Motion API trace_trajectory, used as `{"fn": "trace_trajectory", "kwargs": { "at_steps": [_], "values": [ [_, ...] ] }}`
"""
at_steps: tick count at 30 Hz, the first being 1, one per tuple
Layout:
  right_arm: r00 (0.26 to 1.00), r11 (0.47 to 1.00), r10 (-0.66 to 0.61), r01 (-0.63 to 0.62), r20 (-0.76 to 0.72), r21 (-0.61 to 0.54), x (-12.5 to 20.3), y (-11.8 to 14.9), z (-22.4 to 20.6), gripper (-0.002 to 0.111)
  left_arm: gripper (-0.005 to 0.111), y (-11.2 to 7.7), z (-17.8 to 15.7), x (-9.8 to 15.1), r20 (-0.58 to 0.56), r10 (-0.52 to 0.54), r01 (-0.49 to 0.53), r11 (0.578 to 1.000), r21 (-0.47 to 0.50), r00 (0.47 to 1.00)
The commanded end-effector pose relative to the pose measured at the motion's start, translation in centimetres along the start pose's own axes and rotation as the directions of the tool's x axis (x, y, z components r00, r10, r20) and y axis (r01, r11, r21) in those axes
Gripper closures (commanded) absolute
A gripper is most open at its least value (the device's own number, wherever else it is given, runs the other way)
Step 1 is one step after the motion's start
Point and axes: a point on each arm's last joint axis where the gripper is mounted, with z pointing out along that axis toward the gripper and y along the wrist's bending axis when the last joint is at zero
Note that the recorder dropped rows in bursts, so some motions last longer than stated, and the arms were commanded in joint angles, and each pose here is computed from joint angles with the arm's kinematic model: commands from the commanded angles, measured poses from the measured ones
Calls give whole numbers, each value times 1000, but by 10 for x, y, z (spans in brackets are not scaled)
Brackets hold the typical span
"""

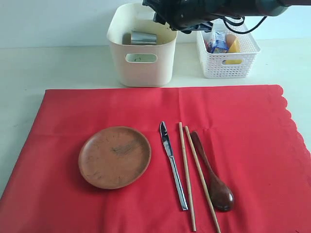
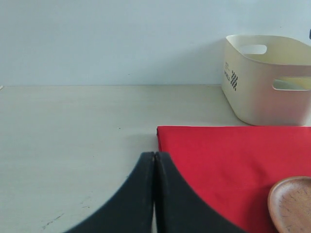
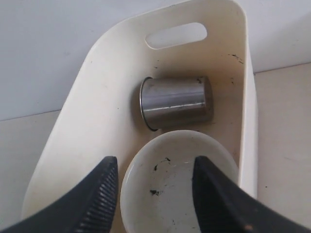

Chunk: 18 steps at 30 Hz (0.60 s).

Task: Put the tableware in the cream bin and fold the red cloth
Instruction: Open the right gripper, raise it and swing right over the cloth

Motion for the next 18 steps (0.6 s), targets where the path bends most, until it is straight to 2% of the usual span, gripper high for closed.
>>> {"fn": "trace_trajectory", "kwargs": {
  "at_steps": [1,4,14,18],
  "values": [
    [997,997,-83,83,8,2,-12,6,-16,62,106,0,0,-1,7,1,-1,1000,-2,1000],
    [992,992,-129,129,-19,12,-15,9,-26,68,106,0,0,-1,7,1,-1,1000,-2,1000],
    [978,982,-186,189,-91,25,-26,20,-63,106,106,0,0,-1,7,1,-1,1000,-2,1000],
    [973,977,-206,211,-105,30,-31,24,-78,108,106,0,0,-1,7,1,-1,1000,-2,1000]
  ]
}}
